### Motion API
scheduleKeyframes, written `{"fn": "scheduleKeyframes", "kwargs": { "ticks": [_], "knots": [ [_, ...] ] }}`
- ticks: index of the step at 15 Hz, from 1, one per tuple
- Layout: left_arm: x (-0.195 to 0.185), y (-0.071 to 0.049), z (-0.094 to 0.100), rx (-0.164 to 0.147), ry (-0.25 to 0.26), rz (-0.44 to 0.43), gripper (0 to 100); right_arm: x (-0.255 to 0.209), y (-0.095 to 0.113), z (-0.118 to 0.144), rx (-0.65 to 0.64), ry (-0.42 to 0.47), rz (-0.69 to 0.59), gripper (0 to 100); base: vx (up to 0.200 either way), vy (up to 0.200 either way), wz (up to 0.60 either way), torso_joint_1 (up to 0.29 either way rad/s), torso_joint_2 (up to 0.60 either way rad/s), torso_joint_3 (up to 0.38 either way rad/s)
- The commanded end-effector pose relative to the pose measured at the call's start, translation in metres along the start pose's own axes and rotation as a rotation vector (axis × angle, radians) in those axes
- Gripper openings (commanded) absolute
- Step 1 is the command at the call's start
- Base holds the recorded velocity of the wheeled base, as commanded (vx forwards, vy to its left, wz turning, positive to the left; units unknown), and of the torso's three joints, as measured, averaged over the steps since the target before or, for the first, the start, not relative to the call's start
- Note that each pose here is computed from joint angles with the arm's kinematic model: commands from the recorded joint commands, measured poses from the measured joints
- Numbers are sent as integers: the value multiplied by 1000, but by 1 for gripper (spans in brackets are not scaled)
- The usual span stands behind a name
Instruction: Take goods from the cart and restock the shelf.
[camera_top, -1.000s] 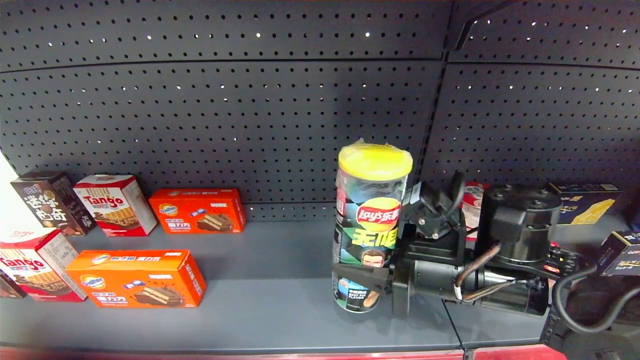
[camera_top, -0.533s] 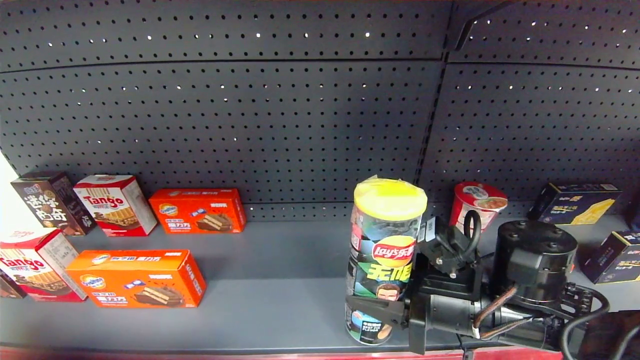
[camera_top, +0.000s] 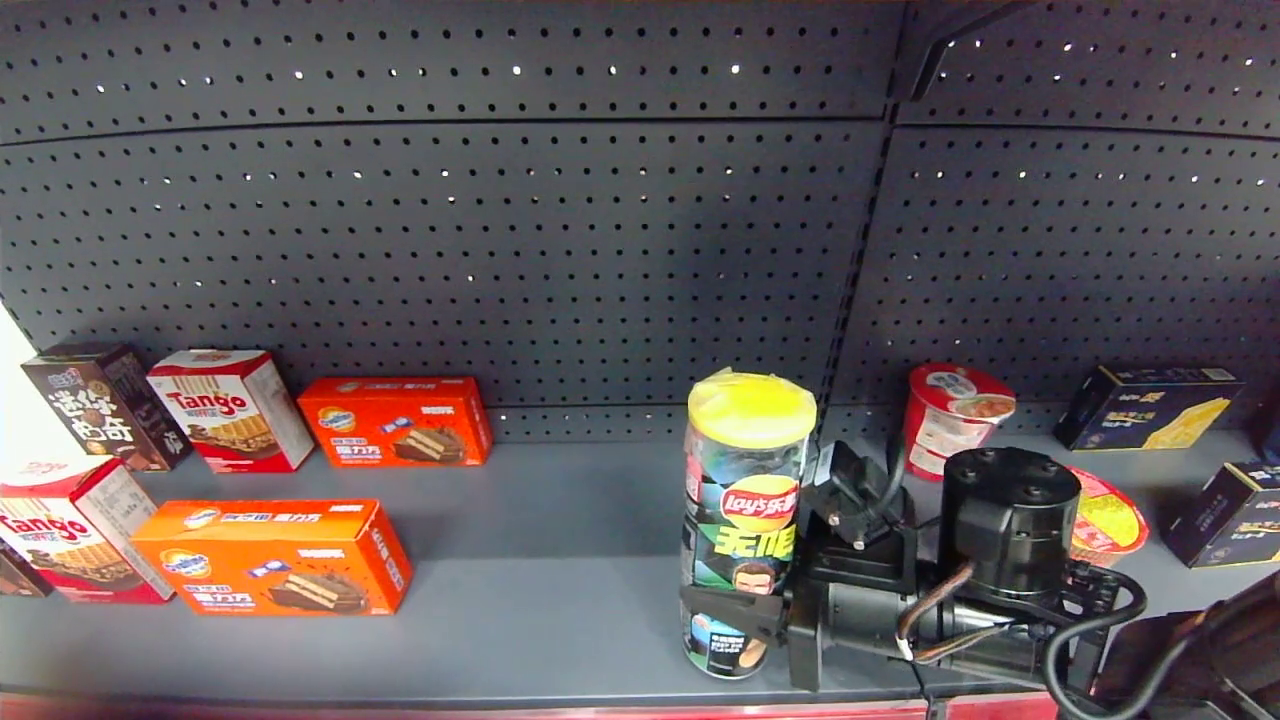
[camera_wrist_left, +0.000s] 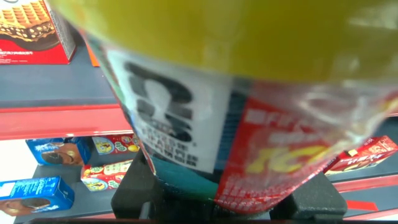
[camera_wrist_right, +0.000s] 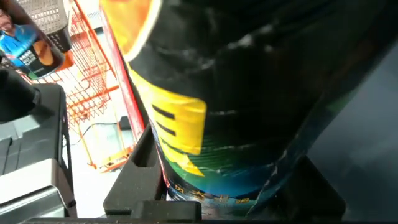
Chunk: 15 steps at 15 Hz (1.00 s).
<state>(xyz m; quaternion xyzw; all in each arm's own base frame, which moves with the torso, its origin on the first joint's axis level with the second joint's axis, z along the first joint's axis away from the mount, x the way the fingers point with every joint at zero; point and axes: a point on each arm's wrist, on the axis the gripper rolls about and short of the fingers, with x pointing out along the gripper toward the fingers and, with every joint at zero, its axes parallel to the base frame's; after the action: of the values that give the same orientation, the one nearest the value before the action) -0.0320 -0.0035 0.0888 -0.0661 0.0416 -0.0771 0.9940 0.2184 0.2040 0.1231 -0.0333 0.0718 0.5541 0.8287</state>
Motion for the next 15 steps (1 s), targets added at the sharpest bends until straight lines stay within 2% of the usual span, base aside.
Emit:
{"fn": "scheduleKeyframes", "kwargs": {
  "ticks": [1,15],
  "knots": [
    [0,0,0,0,-1,0,0,6,-3,-9,12,26,2,0,0,0,0,0,0,0],
    [0,0,0,0,0,0,0,19,-9,-21,16,42,15,0,0,0,0,0,0,0]
  ]
}}
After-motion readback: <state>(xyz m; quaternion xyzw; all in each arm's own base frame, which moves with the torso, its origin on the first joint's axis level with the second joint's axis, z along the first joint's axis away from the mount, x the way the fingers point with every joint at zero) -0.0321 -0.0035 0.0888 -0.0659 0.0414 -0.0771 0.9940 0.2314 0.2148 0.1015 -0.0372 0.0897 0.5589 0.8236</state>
